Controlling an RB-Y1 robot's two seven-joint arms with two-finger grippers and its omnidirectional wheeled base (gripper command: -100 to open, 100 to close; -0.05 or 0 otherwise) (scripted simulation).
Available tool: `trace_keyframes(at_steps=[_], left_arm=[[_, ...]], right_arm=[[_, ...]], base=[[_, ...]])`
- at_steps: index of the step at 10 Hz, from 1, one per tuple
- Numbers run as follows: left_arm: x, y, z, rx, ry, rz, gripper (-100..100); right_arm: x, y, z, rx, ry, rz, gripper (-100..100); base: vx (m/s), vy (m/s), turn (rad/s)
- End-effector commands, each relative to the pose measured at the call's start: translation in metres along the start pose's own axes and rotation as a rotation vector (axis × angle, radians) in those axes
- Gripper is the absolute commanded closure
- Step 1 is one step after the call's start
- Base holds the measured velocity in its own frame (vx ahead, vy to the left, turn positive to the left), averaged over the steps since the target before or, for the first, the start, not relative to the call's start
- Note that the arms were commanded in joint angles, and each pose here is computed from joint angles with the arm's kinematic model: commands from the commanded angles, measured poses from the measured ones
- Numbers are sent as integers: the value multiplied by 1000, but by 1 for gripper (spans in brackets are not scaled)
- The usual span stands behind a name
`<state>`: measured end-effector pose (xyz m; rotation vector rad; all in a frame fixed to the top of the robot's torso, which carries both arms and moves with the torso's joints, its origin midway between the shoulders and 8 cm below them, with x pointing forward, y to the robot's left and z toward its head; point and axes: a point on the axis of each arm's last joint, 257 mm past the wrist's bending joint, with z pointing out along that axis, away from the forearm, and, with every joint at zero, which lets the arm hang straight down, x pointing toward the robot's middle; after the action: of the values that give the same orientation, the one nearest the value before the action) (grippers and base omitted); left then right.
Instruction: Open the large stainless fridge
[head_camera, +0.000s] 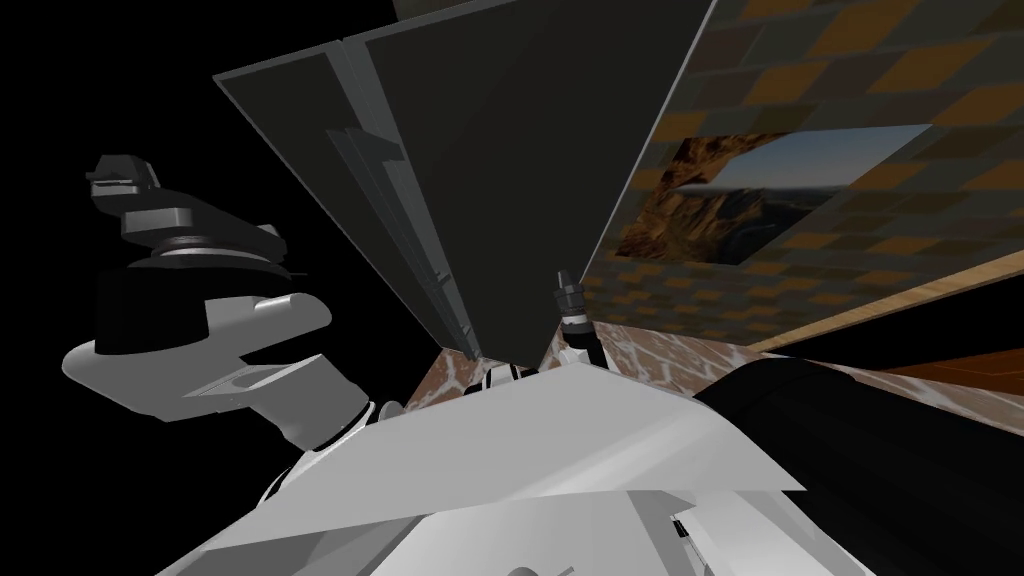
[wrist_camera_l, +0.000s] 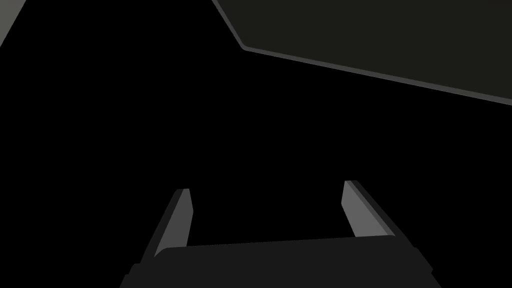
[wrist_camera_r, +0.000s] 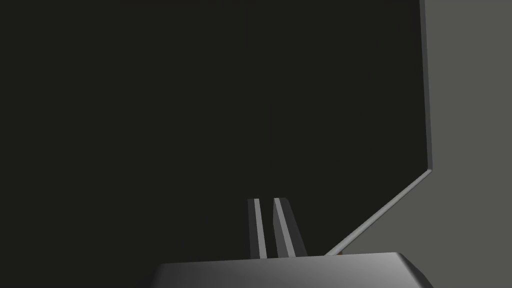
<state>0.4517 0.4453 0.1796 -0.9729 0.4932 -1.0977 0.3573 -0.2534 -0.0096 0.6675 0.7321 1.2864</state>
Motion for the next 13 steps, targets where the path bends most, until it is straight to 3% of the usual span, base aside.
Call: trace_keyframes(at_steps=[1, 4, 5, 7, 9, 13], left_arm=[[-7, -4, 9, -26, -34, -43, -100], [-5, 1, 12, -63, -40, -56, -100], [-11, -5, 19, -68, -62, -96, -100], [-9, -2, 20, -94, -65, -107, -100], [-10, -8, 28, -113, -83, -160, -100], [-10, -4, 28, -127, -85, -160, -100]], right_arm=[[2, -2, -1, 5, 4, 3, 0], [5, -1, -2, 4, 11, 7, 0], [6, -1, -2, 2, 12, 7, 0], [7, 1, -2, -1, 13, 8, 0], [8, 2, -2, -4, 15, 10, 0], [9, 3, -2, -8, 17, 11, 0]], base=[[-32, -40, 112], [-9, -11, 32], [-24, -30, 86], [-26, -32, 92], [-22, -27, 81], [3, 4, -12]])
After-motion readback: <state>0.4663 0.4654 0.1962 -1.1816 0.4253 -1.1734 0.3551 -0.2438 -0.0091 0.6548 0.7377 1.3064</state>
